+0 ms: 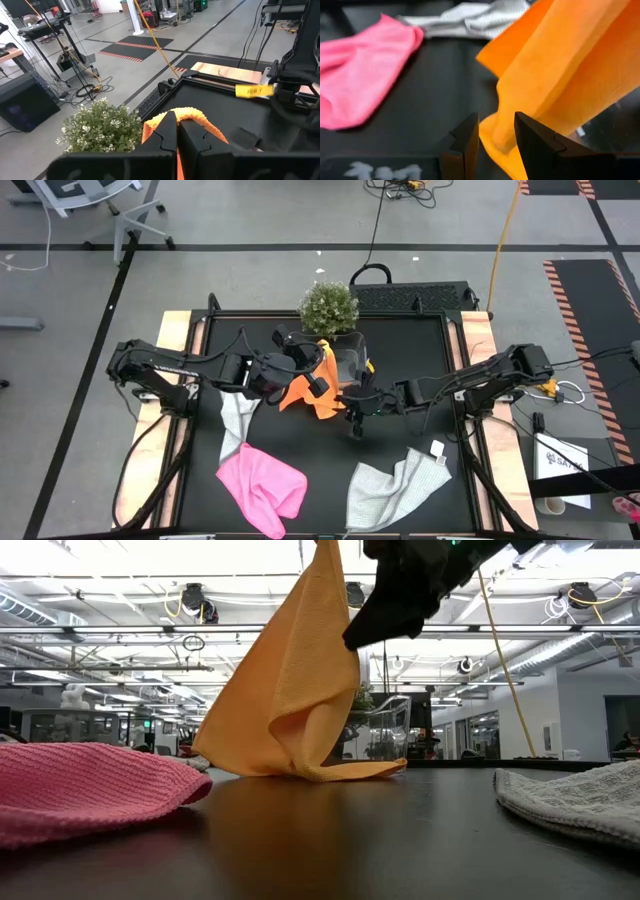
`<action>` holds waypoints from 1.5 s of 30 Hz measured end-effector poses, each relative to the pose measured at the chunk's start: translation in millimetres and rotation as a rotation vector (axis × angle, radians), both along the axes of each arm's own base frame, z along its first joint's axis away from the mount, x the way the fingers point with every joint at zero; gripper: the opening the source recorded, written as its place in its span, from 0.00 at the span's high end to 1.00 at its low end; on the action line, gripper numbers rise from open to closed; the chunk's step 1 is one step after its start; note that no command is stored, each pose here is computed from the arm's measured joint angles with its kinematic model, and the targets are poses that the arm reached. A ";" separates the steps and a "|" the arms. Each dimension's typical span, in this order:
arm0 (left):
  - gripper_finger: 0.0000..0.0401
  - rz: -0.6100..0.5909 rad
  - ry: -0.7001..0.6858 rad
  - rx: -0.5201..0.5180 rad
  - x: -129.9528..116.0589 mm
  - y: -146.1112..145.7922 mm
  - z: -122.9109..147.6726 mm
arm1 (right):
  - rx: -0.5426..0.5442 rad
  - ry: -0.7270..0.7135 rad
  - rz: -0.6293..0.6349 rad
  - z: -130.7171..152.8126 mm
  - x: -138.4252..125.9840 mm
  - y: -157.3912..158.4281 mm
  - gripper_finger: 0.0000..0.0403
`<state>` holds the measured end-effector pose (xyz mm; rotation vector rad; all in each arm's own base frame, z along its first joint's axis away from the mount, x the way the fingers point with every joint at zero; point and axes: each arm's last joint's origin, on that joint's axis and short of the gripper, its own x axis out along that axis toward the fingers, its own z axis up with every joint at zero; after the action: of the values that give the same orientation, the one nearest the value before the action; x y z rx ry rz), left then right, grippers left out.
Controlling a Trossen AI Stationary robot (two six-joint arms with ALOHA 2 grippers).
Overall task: Fold microfiber towels
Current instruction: Fold the orange microfiber towel on the table
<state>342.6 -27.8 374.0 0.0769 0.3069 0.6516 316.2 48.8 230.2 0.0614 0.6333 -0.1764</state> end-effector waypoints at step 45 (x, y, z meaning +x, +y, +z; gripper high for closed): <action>1.00 -0.025 0.020 0.010 -0.9 -3.6 -0.5 | 0.182 -0.048 -0.072 -4.6 10.6 -15.0 0.90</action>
<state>341.7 -31.5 373.5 0.0969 0.3215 0.6282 326.8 33.8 225.6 0.2638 0.5985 -0.1862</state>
